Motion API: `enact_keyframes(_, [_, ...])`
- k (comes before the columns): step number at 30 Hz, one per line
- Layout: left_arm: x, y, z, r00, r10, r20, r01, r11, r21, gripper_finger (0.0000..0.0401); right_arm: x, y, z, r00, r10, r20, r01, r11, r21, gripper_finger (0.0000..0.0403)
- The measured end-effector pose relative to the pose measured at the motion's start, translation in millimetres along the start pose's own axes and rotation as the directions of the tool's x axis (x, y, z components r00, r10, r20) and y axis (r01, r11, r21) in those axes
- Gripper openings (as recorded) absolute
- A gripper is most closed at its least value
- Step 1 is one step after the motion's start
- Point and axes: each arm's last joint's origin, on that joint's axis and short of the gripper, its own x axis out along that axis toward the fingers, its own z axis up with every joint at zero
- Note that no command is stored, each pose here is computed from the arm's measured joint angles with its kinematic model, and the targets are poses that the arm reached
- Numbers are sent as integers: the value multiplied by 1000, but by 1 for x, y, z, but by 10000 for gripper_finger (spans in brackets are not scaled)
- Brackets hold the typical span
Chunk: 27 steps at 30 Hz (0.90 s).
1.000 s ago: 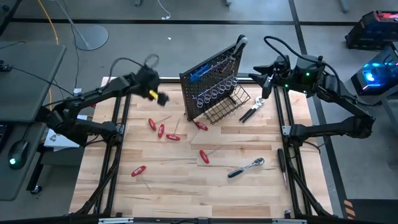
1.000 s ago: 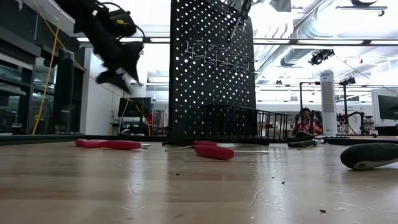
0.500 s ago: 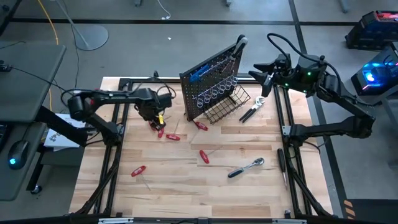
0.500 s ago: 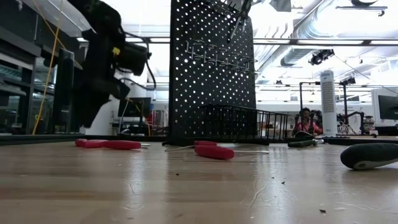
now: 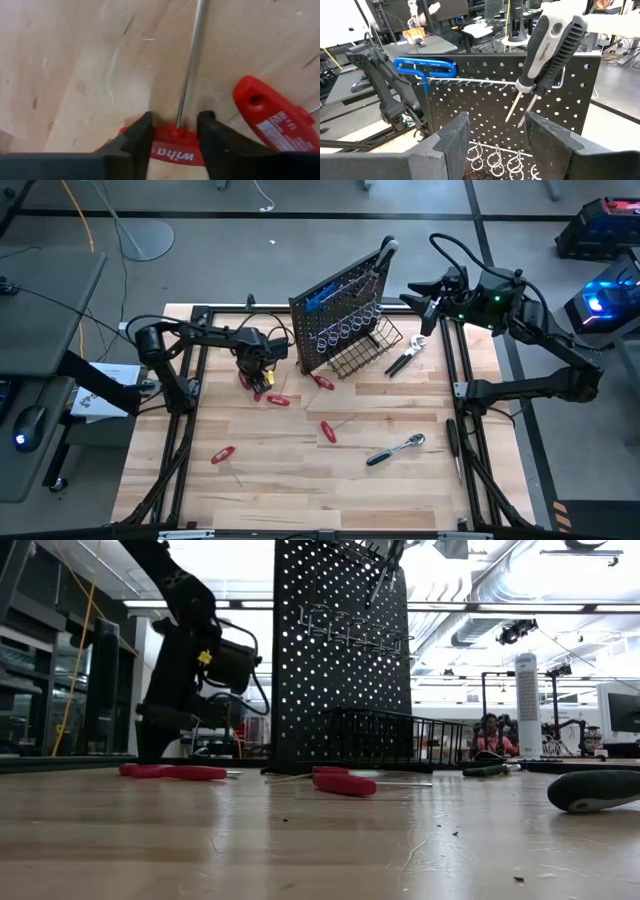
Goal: Hang tools onto peg board
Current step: Hang the red allen wrench on the peg board
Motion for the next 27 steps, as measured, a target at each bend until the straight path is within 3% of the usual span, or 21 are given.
enact_keyframes(3, [5, -2, 2, 999, -18, -30, 19, 999, 36, 42, 0, 0, 0, 1000, 0, 0, 0, 1000, 0, 184])
enact_keyframes(5, [4, -3, 2, 999, -35, -27, 36, 998, 46, 13, 0, 0, 0, 1000, 0, 0, 0, 1000, 0, 184])
enact_keyframes(9, [-12, -3, -6, 999, -46, 24, 45, 998, 50, 3, -5, 0, 1, 1000, 8, 12, -8, 1000, 2, 184])
enact_keyframes(12, [-40, -2, -17, 986, -139, 88, 131, 988, 83, 1, -12, -1, 3, 999, 20, 32, -20, 1000, 5, 184])
enact_keyframes(16, [-75, 0, -43, 963, -247, 105, 228, 959, 168, 1, -16, 2, 6, 989, 134, 55, -137, 990, 43, 184])
enact_keyframes(20, [-120, 2, -66, 861, -465, 208, 414, 876, 247, 0, -9, 11, 7, 957, 287, 45, -289, 956, 50, 184])
enact_keyframes(24, [-168, 4, -85, 618, -714, 330, 623, 700, 348, 0, 0, 25, 5, 931, 365, 23, -365, 930, 47, 184])
enact_keyframes(27, [-188, 5, -100, 556, -756, 345, 657, 654, 374, 0, 7, 39, 2, 906, 423, 5, -423, 906, 19, 184])
